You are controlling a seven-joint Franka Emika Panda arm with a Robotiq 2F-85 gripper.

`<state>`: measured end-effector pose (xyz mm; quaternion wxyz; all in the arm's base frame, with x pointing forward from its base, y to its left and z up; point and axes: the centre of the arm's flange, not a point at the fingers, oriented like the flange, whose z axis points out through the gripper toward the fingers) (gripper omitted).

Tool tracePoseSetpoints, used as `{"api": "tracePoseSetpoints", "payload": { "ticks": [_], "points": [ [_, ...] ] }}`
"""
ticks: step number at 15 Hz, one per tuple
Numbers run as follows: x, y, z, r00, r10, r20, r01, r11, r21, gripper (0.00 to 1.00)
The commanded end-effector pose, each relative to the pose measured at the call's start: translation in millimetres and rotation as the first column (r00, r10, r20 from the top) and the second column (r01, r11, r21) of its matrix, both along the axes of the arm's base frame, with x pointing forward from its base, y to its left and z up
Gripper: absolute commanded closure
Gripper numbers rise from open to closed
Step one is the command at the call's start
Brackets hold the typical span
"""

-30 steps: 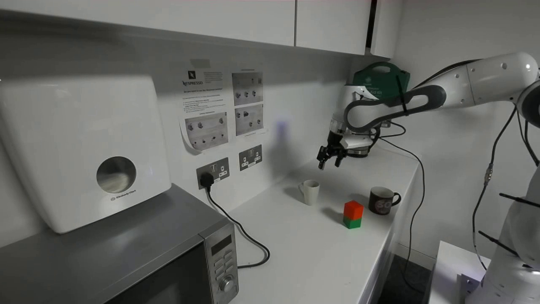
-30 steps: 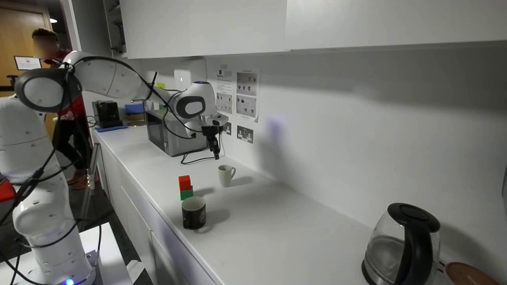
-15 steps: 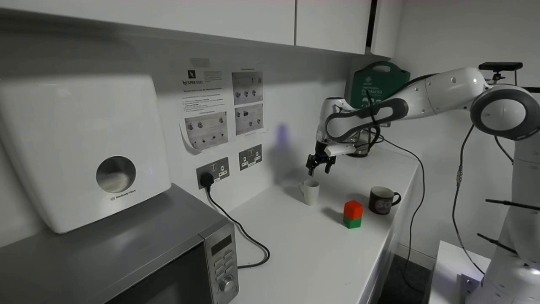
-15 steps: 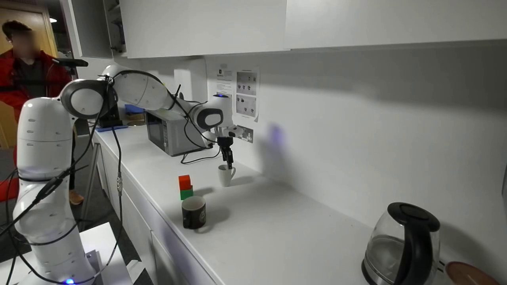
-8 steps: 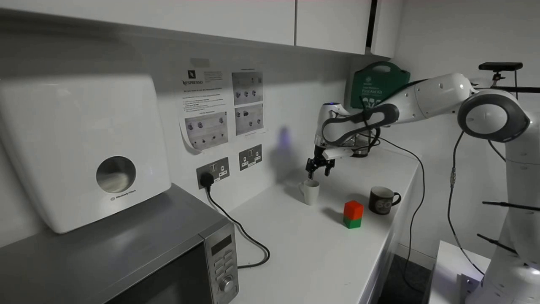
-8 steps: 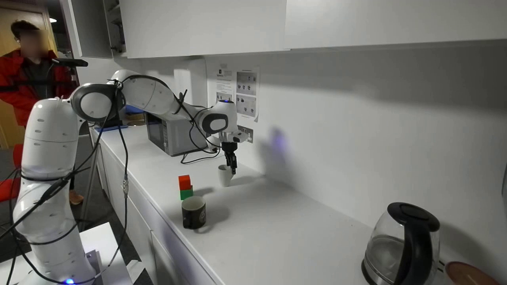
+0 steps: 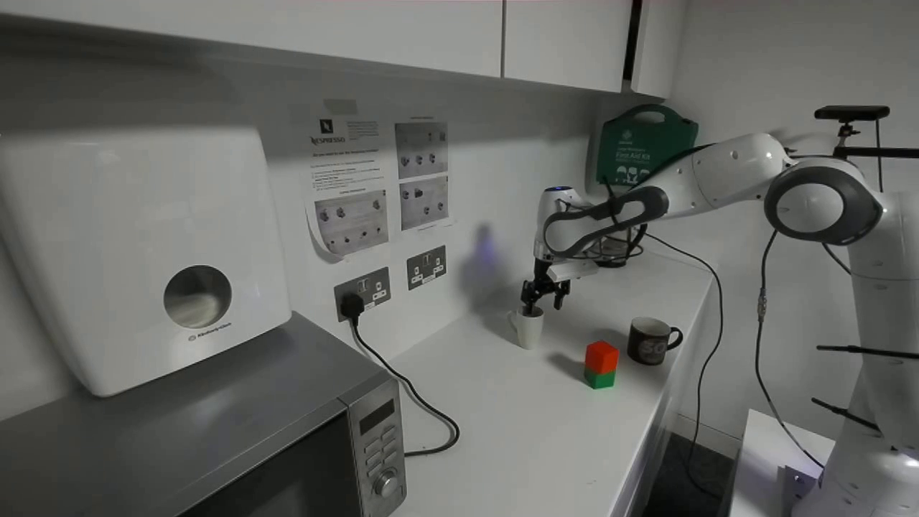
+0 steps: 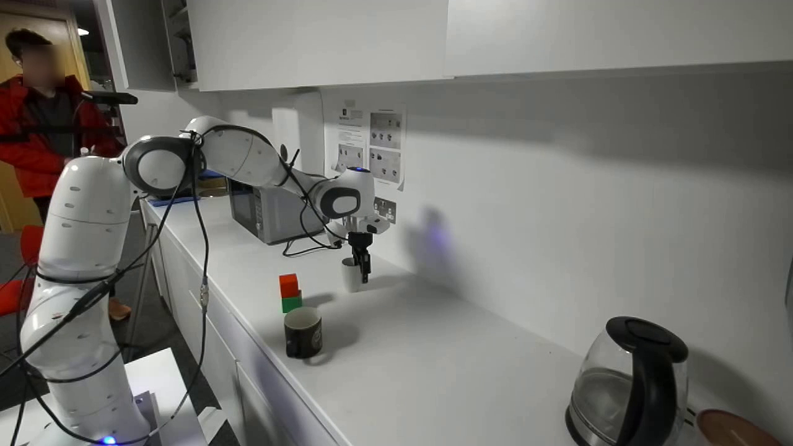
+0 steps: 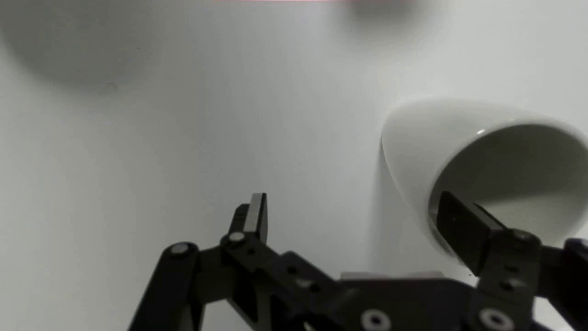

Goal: Move the black and white mugs forward

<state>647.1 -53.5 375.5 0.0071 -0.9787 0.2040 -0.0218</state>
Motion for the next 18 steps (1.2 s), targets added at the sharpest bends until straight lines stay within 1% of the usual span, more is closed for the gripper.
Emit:
{"api": "tracePoseSetpoints", "payload": {
  "ticks": [1, 2, 3, 5, 8, 12, 13, 18],
  "points": [
    [9.7, -7.1, -2.3, 0.999, -0.029, -0.030, 0.029, 1.000, 0.012, 0.00],
    [9.7, -6.8, -3.9, 0.999, -0.028, -0.034, 0.029, 1.000, 0.013, 0.25],
    [9.2, -6.4, -4.7, 0.999, -0.024, -0.036, 0.024, 1.000, 0.013, 0.26],
    [8.9, -5.9, -5.2, 0.999, -0.023, -0.038, 0.023, 1.000, 0.011, 0.41],
    [8.4, -6.9, -7.1, 0.999, -0.024, -0.044, 0.024, 1.000, 0.006, 0.66],
    [6.9, -9.4, -7.6, 0.998, -0.026, -0.052, 0.026, 1.000, 0.001, 0.95],
    [6.8, -10.6, -7.2, 0.998, -0.027, -0.052, 0.027, 1.000, -0.003, 1.00],
    [4.2, -20.2, -0.9, 0.998, -0.032, -0.050, 0.032, 0.999, -0.001, 0.97]
  ]
}}
